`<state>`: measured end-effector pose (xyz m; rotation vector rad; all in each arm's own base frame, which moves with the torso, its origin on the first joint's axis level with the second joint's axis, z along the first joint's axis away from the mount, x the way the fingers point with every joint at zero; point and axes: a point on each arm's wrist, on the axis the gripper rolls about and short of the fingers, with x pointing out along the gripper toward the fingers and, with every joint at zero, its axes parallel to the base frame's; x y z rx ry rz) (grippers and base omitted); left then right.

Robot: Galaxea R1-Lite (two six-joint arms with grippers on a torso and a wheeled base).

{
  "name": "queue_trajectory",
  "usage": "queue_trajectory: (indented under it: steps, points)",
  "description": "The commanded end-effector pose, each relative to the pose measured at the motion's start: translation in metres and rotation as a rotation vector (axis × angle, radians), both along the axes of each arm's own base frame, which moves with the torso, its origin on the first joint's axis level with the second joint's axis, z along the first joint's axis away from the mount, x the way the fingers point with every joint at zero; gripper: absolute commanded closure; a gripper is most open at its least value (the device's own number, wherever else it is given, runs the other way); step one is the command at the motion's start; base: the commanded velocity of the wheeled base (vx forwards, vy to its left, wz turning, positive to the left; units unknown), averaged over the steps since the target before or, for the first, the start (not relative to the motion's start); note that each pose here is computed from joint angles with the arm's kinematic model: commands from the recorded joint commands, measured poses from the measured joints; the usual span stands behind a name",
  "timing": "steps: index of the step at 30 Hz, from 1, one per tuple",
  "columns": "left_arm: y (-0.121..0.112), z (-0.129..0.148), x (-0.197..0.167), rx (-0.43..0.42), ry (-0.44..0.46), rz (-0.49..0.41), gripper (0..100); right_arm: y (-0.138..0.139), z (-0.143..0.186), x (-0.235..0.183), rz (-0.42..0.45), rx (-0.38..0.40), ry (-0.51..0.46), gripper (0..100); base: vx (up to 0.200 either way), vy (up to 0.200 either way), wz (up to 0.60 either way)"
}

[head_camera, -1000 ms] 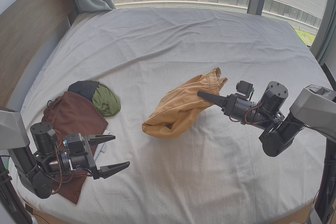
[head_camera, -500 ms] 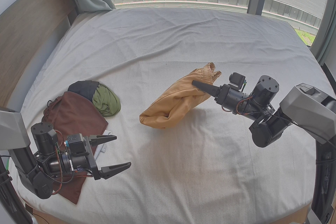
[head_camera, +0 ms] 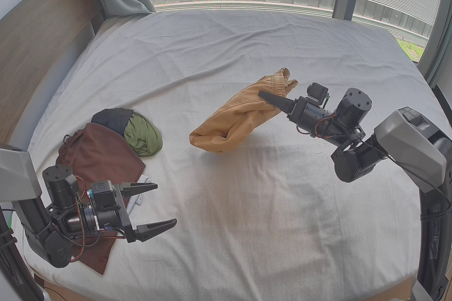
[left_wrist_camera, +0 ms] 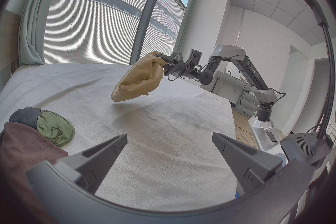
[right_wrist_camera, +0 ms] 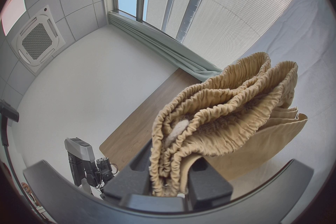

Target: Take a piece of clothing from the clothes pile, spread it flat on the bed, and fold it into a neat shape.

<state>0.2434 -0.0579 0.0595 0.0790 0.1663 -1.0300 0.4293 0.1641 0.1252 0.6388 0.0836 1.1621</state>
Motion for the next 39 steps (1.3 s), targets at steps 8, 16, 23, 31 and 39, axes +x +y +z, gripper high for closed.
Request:
queue_trajectory:
  steps: [8,16,23,31,39]
  points:
    - [0.0,-0.001,-0.001,0.002,0.007,-0.003,0,0.007,-0.006,0.024,0.0,0.005,-0.004,100,0.0,0.0,0.0]
    - [0.0,-0.002,-0.001,0.002,0.012,-0.003,0,-0.001,-0.012,0.033,-0.023,0.004,0.0,100,0.0,0.0,0.0]
    - [0.0,-0.003,-0.001,0.003,0.013,-0.003,0,-0.007,-0.054,0.026,-0.031,-0.033,0.099,100,0.0,0.0,0.0]
    - [-0.002,-0.004,-0.003,0.004,0.021,-0.01,0,-0.021,-0.091,0.002,-0.047,-0.062,0.184,100,0.0,0.0,0.0]
    - [-0.005,-0.005,-0.006,0.005,0.029,-0.024,0,-0.025,-0.127,-0.011,-0.064,-0.128,0.223,100,0.0,0.0,0.0]
